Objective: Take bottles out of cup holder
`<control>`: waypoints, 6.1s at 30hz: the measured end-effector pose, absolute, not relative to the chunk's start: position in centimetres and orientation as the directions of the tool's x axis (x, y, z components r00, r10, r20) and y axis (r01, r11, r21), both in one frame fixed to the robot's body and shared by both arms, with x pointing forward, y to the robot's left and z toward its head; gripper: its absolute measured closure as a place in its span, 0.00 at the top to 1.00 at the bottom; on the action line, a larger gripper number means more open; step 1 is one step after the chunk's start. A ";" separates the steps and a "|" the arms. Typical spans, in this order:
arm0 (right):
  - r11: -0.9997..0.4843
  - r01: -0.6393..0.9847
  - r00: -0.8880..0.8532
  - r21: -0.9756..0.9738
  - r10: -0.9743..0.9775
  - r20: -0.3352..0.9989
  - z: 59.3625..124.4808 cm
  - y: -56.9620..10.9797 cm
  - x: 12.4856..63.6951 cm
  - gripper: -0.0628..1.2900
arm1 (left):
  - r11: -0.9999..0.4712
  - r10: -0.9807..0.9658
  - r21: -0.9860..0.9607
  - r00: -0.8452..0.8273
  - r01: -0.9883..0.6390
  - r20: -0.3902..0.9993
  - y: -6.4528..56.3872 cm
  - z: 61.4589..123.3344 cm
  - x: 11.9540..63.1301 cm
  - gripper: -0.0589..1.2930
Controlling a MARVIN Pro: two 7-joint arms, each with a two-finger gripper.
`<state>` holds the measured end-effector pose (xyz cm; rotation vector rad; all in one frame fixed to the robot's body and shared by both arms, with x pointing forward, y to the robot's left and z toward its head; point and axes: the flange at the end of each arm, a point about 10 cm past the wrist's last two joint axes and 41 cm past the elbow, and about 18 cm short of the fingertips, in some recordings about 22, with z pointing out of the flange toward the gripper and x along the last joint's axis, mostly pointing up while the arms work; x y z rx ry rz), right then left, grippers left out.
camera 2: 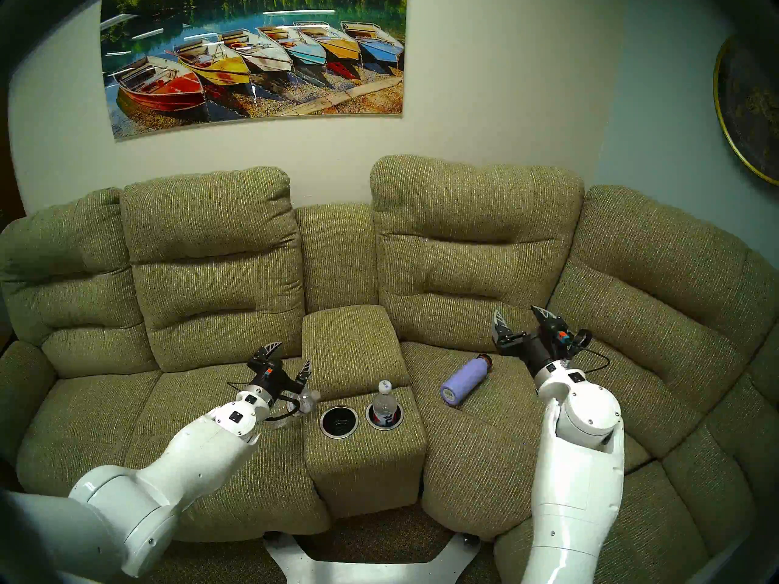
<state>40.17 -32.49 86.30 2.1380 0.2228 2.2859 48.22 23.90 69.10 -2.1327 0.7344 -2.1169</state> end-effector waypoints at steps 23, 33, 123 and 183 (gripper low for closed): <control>-0.990 0.094 -0.071 0.106 0.099 0.993 86.3 -32.5 40.2 0.95 | -0.739 -0.092 -0.120 -0.077 -0.663 0.993 16.6 72.1 44.9 0.97; -0.990 0.094 -0.071 0.106 0.100 0.992 86.3 -32.5 40.2 0.95 | -0.641 -0.050 0.028 0.079 -0.767 0.996 14.4 72.9 43.2 0.97; -0.990 0.094 -0.072 0.106 0.100 0.992 86.3 -32.5 40.2 0.95 | -0.702 -0.307 0.017 0.324 -0.712 0.895 9.1 67.0 49.8 0.97; -0.990 0.094 -0.071 0.106 0.100 0.992 86.3 -32.5 40.2 0.95 | -0.716 -0.261 0.061 0.348 -0.695 0.900 7.4 67.1 49.7 0.98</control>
